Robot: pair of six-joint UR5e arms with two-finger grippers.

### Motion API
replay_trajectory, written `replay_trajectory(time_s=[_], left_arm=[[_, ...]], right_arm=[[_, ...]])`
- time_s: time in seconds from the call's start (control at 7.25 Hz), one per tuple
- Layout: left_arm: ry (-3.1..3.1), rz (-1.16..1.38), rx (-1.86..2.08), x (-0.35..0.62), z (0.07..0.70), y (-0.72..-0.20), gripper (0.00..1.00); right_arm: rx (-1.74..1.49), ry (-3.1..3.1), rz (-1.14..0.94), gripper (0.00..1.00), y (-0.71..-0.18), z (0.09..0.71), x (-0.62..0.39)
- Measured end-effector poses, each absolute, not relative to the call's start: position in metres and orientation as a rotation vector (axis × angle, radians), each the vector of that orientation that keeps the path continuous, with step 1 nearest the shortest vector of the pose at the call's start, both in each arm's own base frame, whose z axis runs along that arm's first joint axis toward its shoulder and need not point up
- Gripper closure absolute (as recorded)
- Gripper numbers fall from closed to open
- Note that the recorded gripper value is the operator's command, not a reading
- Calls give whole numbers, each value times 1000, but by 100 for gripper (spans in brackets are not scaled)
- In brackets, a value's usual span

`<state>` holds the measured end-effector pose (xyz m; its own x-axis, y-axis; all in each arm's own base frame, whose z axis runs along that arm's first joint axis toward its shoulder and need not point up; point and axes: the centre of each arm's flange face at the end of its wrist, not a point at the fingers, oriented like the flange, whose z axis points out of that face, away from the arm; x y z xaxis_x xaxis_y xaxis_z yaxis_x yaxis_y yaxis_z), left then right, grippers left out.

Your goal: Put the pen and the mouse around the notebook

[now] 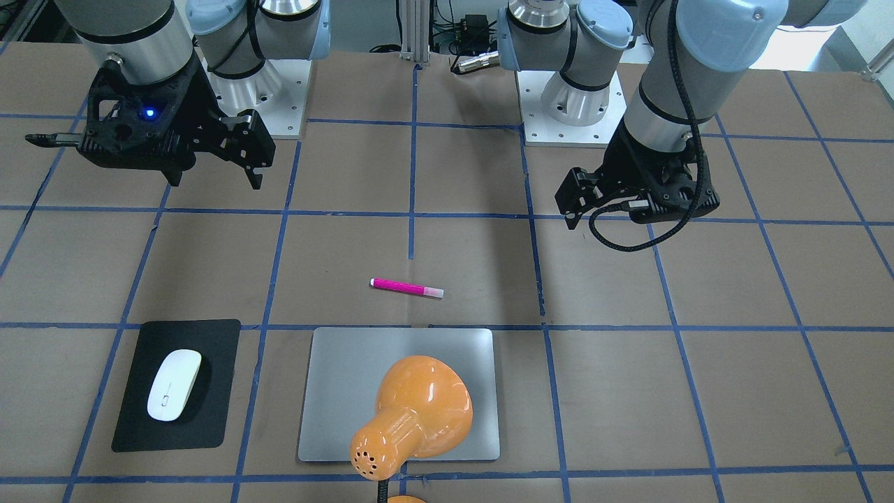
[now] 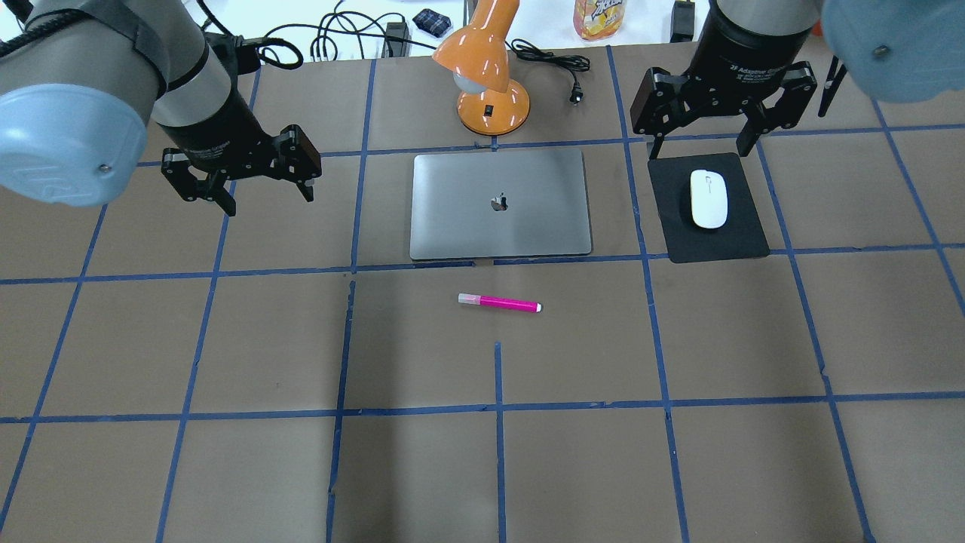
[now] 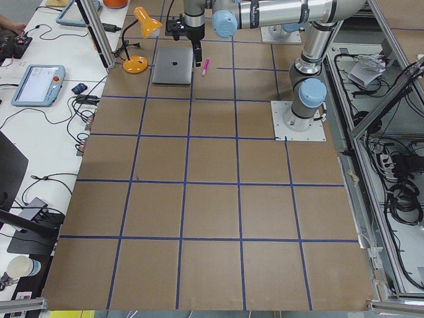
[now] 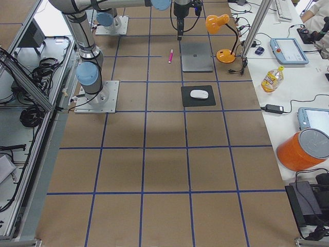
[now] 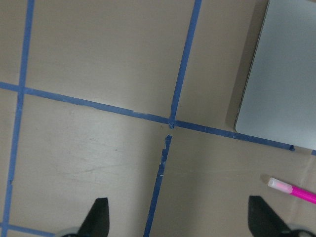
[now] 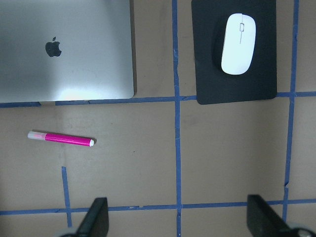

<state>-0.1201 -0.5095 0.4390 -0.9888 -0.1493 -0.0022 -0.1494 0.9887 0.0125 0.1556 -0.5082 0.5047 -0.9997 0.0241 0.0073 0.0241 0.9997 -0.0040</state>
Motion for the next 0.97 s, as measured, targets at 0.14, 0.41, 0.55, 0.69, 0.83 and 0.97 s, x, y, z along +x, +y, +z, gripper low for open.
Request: replay_trajectory(time_s=[0.14, 0.41, 0.55, 0.69, 0.83, 0.97], left_arm=[[3132, 36, -180, -119, 444, -504, 0], [3134, 80, 9, -112, 452, -492, 0], [3135, 100, 27, -103, 458, -486, 0], [3136, 116, 5, -94, 463, -479, 0], [3136, 114, -30, -91, 469, -474, 0], [3134, 108, -78, -91, 472, -469, 0]], right_arm=[[-40, -3135, 10, 0, -509, 506, 156], [-41, -3136, 12, 0, -509, 507, 156], [-40, -3136, 12, 0, -509, 507, 156], [-39, -3135, 11, 0, -509, 507, 156], [-39, -3135, 11, 0, -508, 507, 156], [-39, -3134, 12, 0, -508, 507, 156]])
